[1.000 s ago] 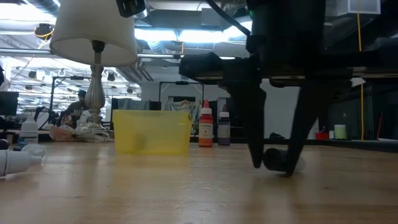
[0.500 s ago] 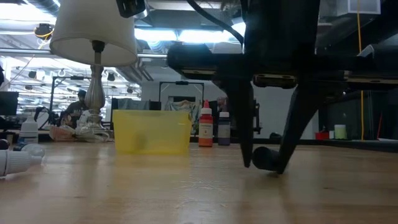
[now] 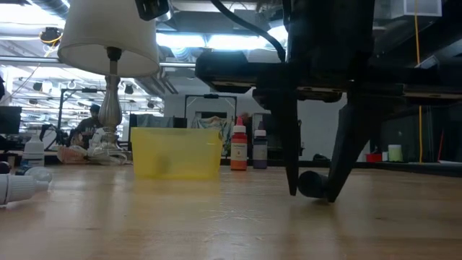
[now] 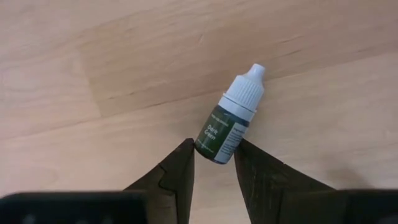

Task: Pick & Place food coloring
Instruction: Put the small dark green bottle into the yellow bin

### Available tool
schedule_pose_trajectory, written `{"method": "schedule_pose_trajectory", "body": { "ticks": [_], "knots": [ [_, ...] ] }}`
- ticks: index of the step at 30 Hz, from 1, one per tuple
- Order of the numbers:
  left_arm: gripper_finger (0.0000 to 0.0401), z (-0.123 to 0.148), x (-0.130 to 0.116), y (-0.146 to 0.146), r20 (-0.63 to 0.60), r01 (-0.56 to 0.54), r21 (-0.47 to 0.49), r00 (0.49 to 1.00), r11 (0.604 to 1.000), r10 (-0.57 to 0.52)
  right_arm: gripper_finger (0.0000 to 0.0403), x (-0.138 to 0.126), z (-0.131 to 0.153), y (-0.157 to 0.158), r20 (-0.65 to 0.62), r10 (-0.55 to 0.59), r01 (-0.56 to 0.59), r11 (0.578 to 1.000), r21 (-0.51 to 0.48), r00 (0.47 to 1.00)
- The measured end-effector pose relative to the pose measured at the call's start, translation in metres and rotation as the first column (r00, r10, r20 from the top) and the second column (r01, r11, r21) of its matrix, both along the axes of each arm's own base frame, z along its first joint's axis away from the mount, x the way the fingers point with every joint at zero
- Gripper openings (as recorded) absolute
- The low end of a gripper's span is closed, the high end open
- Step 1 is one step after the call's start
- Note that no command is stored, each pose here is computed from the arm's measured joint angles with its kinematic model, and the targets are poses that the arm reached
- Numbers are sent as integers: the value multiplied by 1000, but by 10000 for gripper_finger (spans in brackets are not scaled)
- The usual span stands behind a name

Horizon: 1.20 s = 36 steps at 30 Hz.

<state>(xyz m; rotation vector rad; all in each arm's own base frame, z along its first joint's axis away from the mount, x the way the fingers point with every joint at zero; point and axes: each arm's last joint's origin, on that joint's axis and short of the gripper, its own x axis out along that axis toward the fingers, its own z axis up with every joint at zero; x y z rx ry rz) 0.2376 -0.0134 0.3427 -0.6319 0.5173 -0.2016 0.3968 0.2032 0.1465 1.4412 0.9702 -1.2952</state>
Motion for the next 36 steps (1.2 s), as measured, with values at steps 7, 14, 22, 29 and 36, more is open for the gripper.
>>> {"method": "schedule_pose_trajectory", "body": {
  "ticks": [7, 14, 22, 29, 36],
  "knots": [
    [253, 0, 0, 0, 0, -1, 0, 1000, 1000, 1, 116, -1, 0, 0, -20, -5, 5, 1000, 20, 1000],
    [253, 0, 0, 0, 0, -1, 0, 1000, 1000, 1, 100, -4, -1, 0, -64, -20, 22, 999, 37, 998],
    [253, 0, 0, 0, 6, 6, 15, 1000, 1000, -6, 45, -4, -1, -1, -57, -19, 21, 1000, 23, 998],
    [253, 0, 0, 0, 8, 3, 25, 1000, 1000, -4, 8, -4, -1, 0, -52, -17, 18, 1000, 15, 998],
    [253, 0, 0, 0, 9, 4, 25, 1000, 1000, -4, 15, -2, 10, -3, -34, 99, -101, 992, -81, 995]
  ]
}}
